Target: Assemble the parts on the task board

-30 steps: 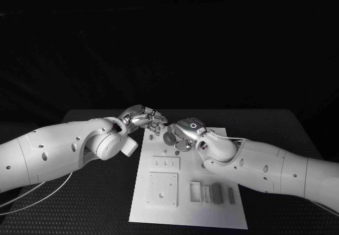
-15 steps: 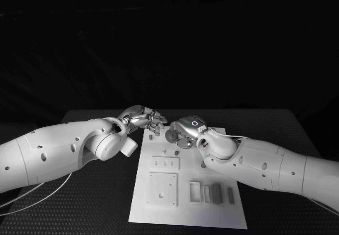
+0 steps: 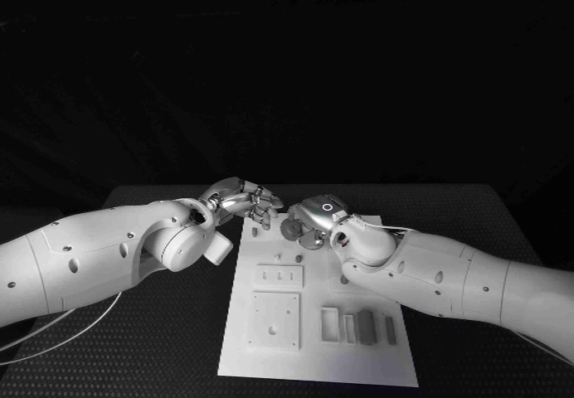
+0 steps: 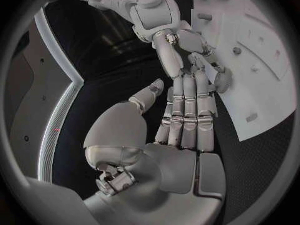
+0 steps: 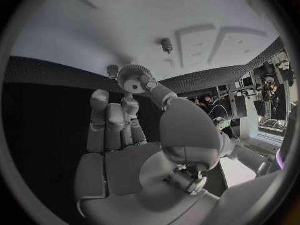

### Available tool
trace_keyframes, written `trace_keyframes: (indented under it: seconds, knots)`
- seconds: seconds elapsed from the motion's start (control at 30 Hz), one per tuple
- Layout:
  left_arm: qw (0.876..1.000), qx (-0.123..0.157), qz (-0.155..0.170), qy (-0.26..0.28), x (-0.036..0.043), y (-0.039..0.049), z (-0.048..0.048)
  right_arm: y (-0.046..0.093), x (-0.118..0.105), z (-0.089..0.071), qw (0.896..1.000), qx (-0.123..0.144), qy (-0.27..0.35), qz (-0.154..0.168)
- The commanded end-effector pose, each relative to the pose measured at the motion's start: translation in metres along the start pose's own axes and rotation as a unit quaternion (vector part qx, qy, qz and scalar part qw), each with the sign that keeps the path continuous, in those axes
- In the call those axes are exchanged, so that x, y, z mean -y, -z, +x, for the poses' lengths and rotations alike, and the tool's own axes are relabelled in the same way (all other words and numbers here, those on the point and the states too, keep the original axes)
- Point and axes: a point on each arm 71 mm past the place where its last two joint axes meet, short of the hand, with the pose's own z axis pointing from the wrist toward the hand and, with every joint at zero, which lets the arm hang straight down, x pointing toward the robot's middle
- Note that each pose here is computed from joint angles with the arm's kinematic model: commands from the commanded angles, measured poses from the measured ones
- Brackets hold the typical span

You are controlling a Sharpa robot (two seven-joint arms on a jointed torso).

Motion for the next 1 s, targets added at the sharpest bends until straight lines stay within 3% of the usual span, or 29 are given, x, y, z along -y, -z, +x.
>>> trace_keyframes:
  seconds: [0.03,0.43,1.0]
  knots:
    - [1.0,-0.008,0.006,0.0,0.0022,-0.0004,0.0025,-0.0008,0.001,0.0035,1.0,-0.021,0.006,0.003]
    - [1.0,-0.01,0.006,0.0,0.0023,-0.0005,0.0029,-0.0018,-0.0005,0.0095,0.998,-0.055,0.011,0.003]
    - [1.0,-0.01,0.006,0.0,0.0024,-0.0009,0.0034,-0.0059,-0.0021,0.0134,0.998,-0.06,0.006,0.006]
